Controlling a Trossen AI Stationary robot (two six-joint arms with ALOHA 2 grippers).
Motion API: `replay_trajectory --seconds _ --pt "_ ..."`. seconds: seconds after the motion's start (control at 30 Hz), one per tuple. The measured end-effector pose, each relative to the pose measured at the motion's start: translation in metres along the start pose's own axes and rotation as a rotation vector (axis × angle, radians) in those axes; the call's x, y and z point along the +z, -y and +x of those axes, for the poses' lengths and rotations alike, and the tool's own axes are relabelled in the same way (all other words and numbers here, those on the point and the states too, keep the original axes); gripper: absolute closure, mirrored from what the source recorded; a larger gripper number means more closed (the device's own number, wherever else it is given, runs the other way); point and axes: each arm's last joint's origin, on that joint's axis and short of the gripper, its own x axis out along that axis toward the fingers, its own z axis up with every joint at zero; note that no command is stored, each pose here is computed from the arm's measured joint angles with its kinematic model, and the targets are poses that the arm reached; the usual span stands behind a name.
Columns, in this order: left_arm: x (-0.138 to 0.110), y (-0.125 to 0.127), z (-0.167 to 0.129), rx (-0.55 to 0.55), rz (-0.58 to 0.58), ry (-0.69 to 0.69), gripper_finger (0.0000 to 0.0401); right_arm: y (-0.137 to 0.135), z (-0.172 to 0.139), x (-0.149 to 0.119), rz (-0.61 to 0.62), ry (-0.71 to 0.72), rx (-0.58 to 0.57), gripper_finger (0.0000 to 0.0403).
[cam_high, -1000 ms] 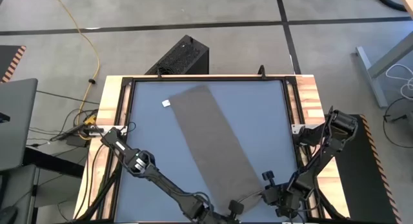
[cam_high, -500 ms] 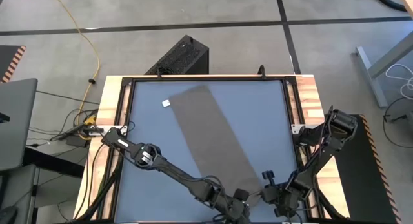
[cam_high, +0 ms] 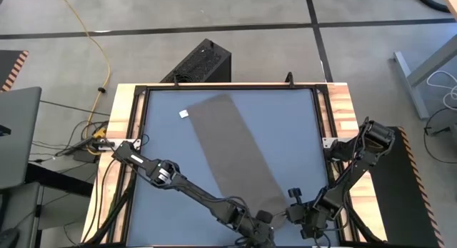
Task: Roll towel into tight, uniform cylinder
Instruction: Roll the gray towel
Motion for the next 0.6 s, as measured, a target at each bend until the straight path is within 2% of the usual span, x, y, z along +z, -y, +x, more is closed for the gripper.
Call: replay_trajectory --seconds 0.37,0.6 --pt "-0.011 -0.001 0.002 -0.009 -0.028 -0.1 0.0399 0.0 0.0 -0.001 0.012 -0.013 0.012 0.037" --pt "-0.005 0.001 -0.007 -0.002 -0.025 -0.152 0.0399 0.0 0.0 -0.001 0.013 -0.015 0.013 0.037"
